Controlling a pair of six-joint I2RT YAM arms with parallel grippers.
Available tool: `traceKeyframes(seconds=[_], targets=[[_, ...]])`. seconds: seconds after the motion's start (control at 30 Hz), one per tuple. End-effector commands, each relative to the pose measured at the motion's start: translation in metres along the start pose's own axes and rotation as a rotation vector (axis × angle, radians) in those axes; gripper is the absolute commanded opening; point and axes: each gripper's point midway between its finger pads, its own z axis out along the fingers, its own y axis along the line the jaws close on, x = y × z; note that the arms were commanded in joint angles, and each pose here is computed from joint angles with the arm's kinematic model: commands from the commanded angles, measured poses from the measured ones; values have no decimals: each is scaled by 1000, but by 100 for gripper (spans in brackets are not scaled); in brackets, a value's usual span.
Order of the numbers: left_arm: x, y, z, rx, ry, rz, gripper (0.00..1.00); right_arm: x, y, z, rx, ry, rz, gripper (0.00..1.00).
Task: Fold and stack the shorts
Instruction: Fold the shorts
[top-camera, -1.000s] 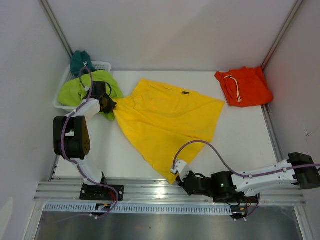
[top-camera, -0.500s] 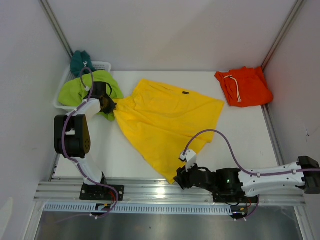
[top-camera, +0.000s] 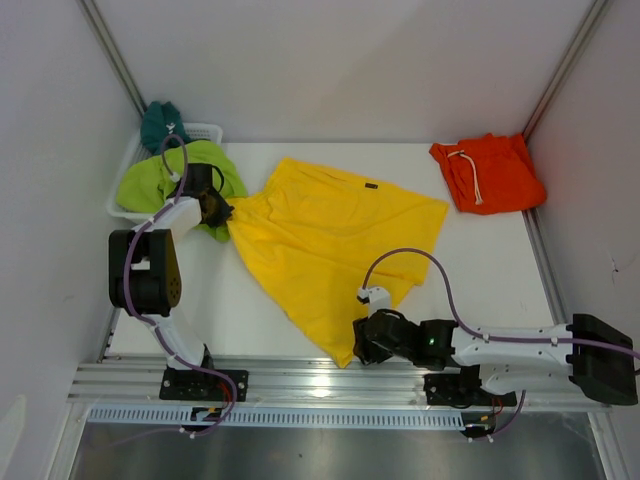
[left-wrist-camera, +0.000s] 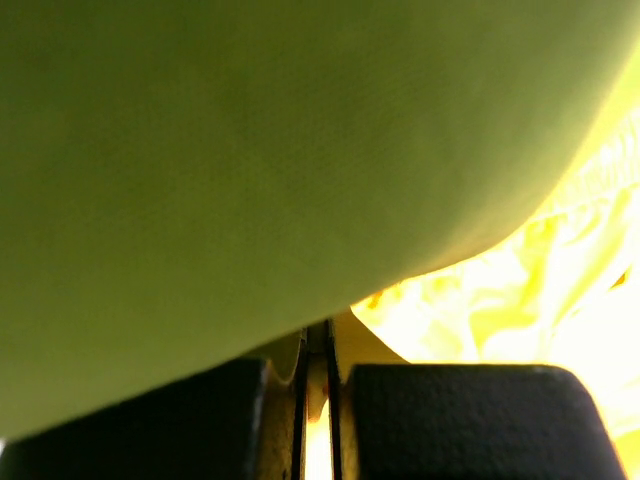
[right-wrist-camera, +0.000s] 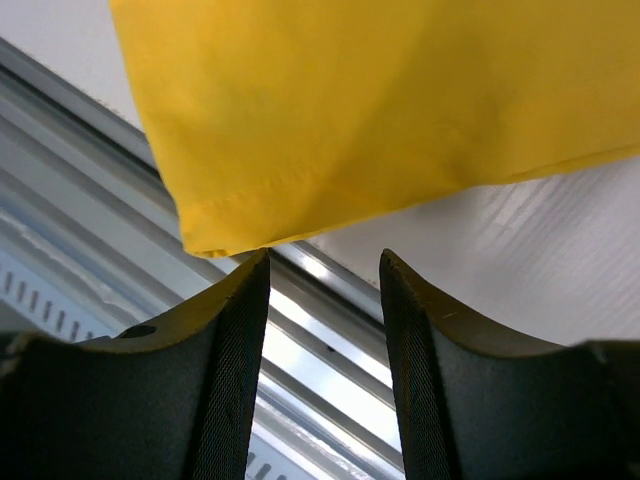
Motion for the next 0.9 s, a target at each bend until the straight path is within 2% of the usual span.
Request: traceKeyframes(seconds=[0.0,0.23,0.43,0.53,0.67,0.87], targets=[[-22,-12,-15,54,-70,13,0,-13,26,-8,-102,-37,122,51],[-24,-12,-16,54,-74,12,0,-16,39,-6,-211,-63,255,59],[-25,-12,-17,54,-76,11,0,-15,37,-2,-216,-50,391,70],[-24,-10,-17,48,-80,5,0,-16,28,-4,-213,-82,472,71],[-24,-10,-20,55,-94,-7,0,-22,21,-5,-277,-147,658,69],[-25,-12,-22,68,-100,-15,0,-29,13,-6,-303,-217,753,68]])
